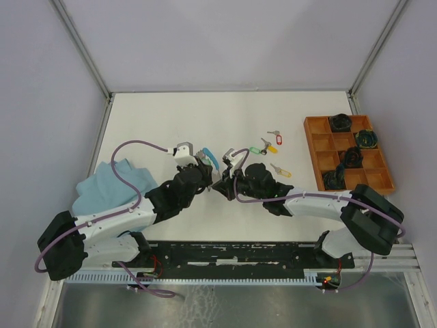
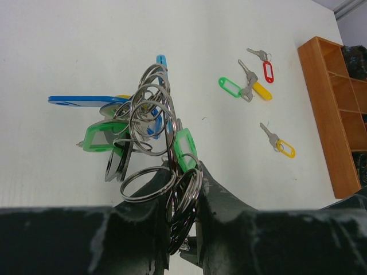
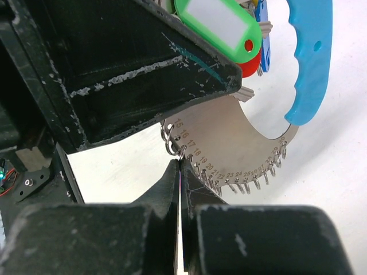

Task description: Put the keys on the keyring

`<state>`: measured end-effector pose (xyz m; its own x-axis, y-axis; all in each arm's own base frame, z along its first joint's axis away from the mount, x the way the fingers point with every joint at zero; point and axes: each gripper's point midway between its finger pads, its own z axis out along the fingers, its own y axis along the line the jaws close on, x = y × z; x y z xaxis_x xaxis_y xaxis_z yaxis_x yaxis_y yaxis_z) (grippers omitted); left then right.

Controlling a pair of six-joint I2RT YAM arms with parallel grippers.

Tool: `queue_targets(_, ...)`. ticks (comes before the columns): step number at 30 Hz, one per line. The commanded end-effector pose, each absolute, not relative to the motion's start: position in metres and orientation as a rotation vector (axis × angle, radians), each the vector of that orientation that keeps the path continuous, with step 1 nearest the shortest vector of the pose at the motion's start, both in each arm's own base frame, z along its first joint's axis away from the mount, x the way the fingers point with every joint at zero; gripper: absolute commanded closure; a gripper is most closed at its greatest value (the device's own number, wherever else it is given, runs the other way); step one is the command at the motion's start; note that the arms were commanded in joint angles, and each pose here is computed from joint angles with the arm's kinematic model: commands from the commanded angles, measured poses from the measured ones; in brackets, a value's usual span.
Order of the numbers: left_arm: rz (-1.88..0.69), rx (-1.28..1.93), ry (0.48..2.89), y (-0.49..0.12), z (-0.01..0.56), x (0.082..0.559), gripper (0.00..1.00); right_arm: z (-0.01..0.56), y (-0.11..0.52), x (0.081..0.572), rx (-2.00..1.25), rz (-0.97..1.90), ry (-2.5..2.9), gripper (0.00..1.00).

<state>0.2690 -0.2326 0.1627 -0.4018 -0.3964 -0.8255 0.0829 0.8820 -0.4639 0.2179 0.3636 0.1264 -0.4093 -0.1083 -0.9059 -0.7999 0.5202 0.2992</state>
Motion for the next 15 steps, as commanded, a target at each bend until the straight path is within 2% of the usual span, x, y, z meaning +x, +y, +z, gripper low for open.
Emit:
queue_targets(1, -0.629, -0.334, 1.814, -0.242, 0.203, 0.280, 0.97, 0.164, 0.371, 0.217, -0.756, 0.995, 1.753, 0.99)
queue_targets(4, -0.629, -0.338, 1.822, -0.241, 0.199, 0.279, 0.95, 0.158, 0.366, 0.215, -0.756, 0.983, 1.785, 0.99)
queue_targets(8, -0.631, -0.346, 1.827, -0.239, 0.194, 0.277, 0.83, 0.150, 0.359, 0.212, -0.754, 0.958, 1.851, 0.99)
queue_targets(11, -0.634, -0.348, 1.838, -0.236, 0.187, 0.274, 0.70, 0.143, 0.349, 0.211, -0.761, 0.905, 1.924, 0.99)
queue_targets(15, -0.659, -0.350, 1.857, -0.233, 0.175, 0.268, 0.46, 0.142, 0.339, 0.212, -0.779, 0.849, 1.993, 0.99)
